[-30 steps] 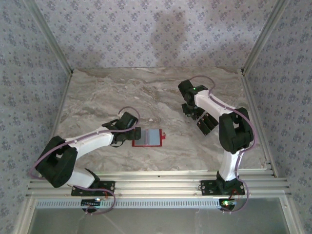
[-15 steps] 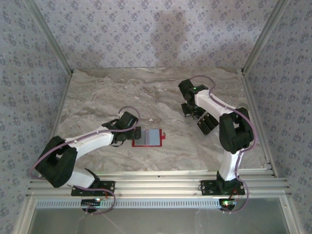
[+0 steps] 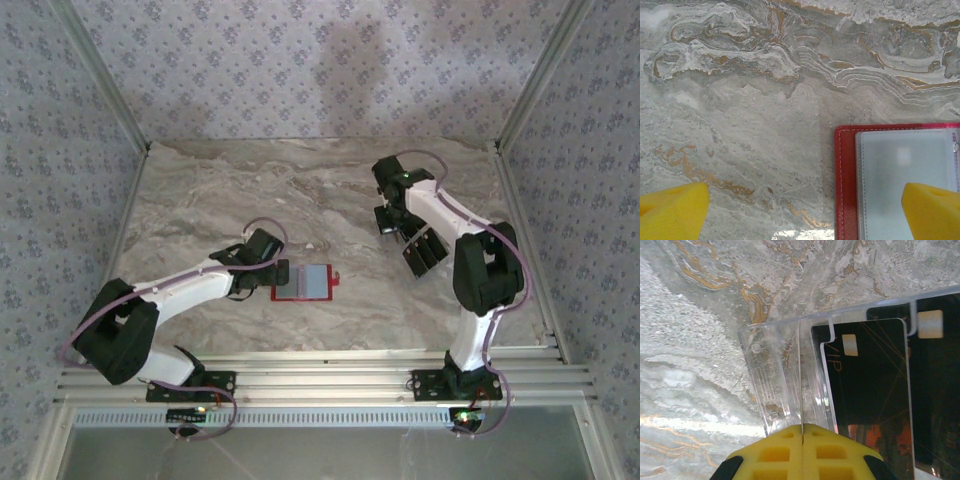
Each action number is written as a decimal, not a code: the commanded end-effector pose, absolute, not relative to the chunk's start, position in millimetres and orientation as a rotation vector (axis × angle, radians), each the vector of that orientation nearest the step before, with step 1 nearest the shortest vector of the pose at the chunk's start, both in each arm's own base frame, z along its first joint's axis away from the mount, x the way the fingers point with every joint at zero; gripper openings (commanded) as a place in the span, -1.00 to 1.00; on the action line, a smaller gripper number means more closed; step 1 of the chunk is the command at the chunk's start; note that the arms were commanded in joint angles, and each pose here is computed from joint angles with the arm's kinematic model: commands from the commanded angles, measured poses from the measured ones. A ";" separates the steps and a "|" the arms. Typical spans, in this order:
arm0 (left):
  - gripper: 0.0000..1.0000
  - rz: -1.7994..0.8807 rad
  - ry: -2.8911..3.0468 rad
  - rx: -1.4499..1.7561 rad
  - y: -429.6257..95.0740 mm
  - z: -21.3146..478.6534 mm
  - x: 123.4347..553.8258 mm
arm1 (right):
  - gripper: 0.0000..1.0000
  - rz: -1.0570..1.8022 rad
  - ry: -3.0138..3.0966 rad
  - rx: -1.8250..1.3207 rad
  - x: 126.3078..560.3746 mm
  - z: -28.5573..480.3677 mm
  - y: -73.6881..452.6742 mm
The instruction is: Put the credit cards into the card holder
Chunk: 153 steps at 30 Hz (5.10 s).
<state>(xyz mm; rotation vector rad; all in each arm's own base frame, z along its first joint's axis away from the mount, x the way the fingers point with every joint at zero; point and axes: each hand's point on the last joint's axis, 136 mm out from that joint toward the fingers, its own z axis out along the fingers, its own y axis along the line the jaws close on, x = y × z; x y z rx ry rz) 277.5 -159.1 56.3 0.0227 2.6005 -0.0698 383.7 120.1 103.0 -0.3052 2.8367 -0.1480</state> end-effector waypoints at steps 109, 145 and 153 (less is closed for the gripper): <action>0.96 0.159 2.672 -0.046 -120.9 16.8 234.8 | -1.00 1.358 2.500 0.091 253.2 44.4 343.1; 0.96 0.160 2.675 -0.043 -121.3 15.2 235.0 | -1.00 1.445 2.605 0.064 250.5 12.3 351.8; 0.96 0.155 2.673 -0.038 -122.4 16.0 235.3 | -1.00 1.446 2.642 0.055 249.5 7.1 357.4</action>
